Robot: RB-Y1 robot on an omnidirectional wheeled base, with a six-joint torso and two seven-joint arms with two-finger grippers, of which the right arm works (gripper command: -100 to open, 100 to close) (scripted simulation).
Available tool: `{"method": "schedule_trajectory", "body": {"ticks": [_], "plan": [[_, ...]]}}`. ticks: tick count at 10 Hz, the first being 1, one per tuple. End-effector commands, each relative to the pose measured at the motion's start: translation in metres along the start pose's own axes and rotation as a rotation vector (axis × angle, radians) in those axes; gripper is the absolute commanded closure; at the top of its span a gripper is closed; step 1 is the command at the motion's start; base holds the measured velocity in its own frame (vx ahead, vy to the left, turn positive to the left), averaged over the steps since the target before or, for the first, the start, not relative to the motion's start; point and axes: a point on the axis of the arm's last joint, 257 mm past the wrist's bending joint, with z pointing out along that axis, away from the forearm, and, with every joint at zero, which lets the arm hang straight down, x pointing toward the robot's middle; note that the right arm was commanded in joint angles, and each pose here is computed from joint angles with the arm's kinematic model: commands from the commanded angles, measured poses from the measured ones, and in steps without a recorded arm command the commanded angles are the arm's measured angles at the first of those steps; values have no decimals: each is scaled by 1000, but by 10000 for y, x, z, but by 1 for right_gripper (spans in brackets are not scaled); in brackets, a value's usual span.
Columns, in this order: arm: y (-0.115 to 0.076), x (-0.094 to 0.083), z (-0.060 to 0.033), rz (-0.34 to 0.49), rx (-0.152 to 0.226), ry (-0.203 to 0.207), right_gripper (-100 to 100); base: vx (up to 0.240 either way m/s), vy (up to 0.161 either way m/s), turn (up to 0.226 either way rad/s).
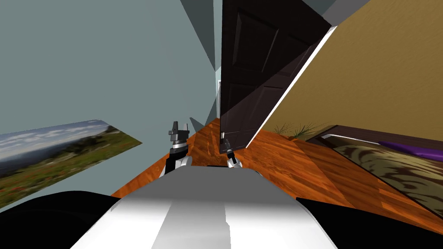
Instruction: Push the door open
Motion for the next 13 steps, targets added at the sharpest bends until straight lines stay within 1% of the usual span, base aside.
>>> {"method": "schedule_trajectory", "body": {"ticks": [1, 2, 3, 5, 6, 8, 9, 11, 12, 13], "plan": [[0, 0, 0, 0, 0, 0, -100, -80, 54, 1], [-21, -163, -22, -26, 4, -8, -100, 60, 27, 10], [-29, -259, -35, -41, 6, -14, -100, 148, 24, 17], [-36, -260, -38, -41, 7, -14, -100, 88, 5, 4], [-37, -406, -55, -63, 7, -24, -100, 202, 81, 55], [-34, -403, -54, -61, 6, -26, -100, 174, 62, 8], [-26, -336, -44, -48, 3, -26, -100, 163, 43, 38], [1, -116, -15, -9, -4, -20, -100, 197, 46, 23], [-152, -121, -98, -11, 34, -20, -100, 113, 24, -12], [-66, -118, -50, -10, 12, -20, -100, 37, 20, 12]]}}
